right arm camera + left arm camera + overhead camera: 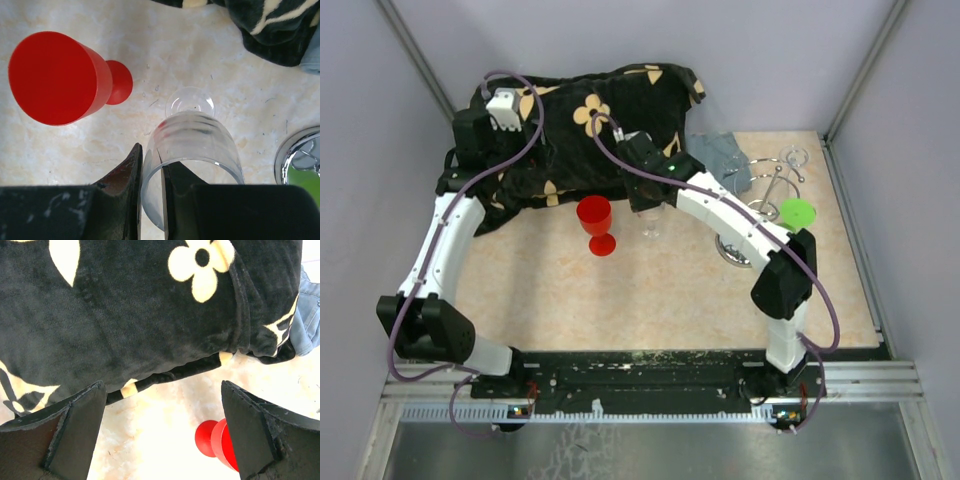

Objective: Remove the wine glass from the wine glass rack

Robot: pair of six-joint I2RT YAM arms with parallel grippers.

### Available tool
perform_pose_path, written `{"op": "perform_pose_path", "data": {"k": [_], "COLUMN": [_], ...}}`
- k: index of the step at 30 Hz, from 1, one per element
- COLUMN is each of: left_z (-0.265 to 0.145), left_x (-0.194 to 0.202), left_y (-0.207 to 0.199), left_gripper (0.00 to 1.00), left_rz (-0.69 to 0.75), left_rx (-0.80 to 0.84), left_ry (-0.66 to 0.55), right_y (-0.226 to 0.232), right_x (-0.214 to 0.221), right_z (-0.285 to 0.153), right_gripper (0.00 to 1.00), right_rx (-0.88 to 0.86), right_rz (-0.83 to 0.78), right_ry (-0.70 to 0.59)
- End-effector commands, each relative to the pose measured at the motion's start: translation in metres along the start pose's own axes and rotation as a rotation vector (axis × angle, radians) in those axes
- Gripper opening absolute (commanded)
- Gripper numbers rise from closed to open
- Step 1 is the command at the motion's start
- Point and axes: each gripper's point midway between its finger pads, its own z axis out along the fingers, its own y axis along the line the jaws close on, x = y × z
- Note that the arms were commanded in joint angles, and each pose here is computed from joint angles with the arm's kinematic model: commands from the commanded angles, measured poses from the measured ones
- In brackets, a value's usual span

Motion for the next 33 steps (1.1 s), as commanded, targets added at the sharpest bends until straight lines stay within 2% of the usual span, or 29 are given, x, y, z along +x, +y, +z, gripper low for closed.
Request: {"op": "perform_pose_path", "data": {"k": [1, 17, 29, 31, 33], "left_z": [-0.002, 0.003, 0.001, 0.001, 0.001], "left_x": [-0.009, -0.009, -0.005, -0.005, -0.005], "left_y": [-0.006, -0.005, -0.005, -0.006, -0.006], "left_gripper": [1.0, 1.0, 1.0, 1.0, 1.0], "left_rz": [-0.013, -0.024, -0.016, -0.016, -0.014], "left_rx": [0.022, 0.027, 0.031, 0.034, 0.035], "left_ry": [-0.01, 0.003, 0.018, 0.02, 0.02], "right_y": [0.014, 0.036, 0.039, 0.039, 0.038], "right_x": [-0.018, 0.023, 0.03, 0.029, 0.025], "right_z": [0.005, 0.038, 0.054, 0.054, 0.051], "right_gripper": [0.0, 0.0, 0.0, 0.04, 0.15], "right_rx": [-0.028, -0.068, -0.061, -0.055, -0.05], "right_rz": [0.033, 0.01, 0.012, 0.011, 0.012], "right_ry": [-0.094, 0.007, 0.043, 0.044, 0.041]}}
